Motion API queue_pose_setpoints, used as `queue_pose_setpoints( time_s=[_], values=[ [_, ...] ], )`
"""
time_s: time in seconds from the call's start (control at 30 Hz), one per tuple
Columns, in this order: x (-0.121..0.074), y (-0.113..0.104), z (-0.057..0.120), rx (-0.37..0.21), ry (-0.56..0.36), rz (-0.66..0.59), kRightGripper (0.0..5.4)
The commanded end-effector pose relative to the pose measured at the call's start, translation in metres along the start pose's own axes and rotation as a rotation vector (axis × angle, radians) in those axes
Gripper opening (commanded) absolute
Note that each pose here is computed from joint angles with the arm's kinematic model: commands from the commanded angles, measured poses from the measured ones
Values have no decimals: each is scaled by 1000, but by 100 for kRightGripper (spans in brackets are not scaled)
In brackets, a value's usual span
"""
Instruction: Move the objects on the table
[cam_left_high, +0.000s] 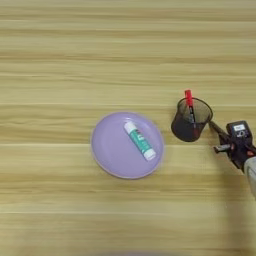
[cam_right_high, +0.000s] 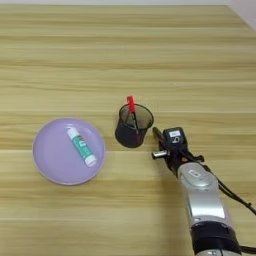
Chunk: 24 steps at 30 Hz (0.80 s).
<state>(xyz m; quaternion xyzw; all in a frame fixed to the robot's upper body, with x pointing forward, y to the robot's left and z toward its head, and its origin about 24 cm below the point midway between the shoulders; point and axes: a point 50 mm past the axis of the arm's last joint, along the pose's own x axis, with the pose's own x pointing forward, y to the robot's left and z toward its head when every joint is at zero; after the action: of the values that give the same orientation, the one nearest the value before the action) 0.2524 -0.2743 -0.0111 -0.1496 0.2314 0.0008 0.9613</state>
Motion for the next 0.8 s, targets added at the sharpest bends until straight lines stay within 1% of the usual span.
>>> queue_pose_setpoints(
  time_s=[0.03,0.13,0.23,0.27,0.4,0.43,0.47,0.53,0.63,0.8],
  values=[
    [6,-13,25,7,-64,0,104],
    [7,-12,23,27,-50,24,104],
    [9,-12,21,88,-30,58,104],
    [9,-13,21,100,-26,62,104],
    [9,-14,21,100,-25,53,104],
    [10,-15,21,98,-24,52,133],
    [10,-15,21,97,-23,52,149],
    [10,-15,21,96,-21,52,174],
    [9,-15,21,97,-22,51,195],
    [9,-14,22,97,-29,52,266]
  ],
)
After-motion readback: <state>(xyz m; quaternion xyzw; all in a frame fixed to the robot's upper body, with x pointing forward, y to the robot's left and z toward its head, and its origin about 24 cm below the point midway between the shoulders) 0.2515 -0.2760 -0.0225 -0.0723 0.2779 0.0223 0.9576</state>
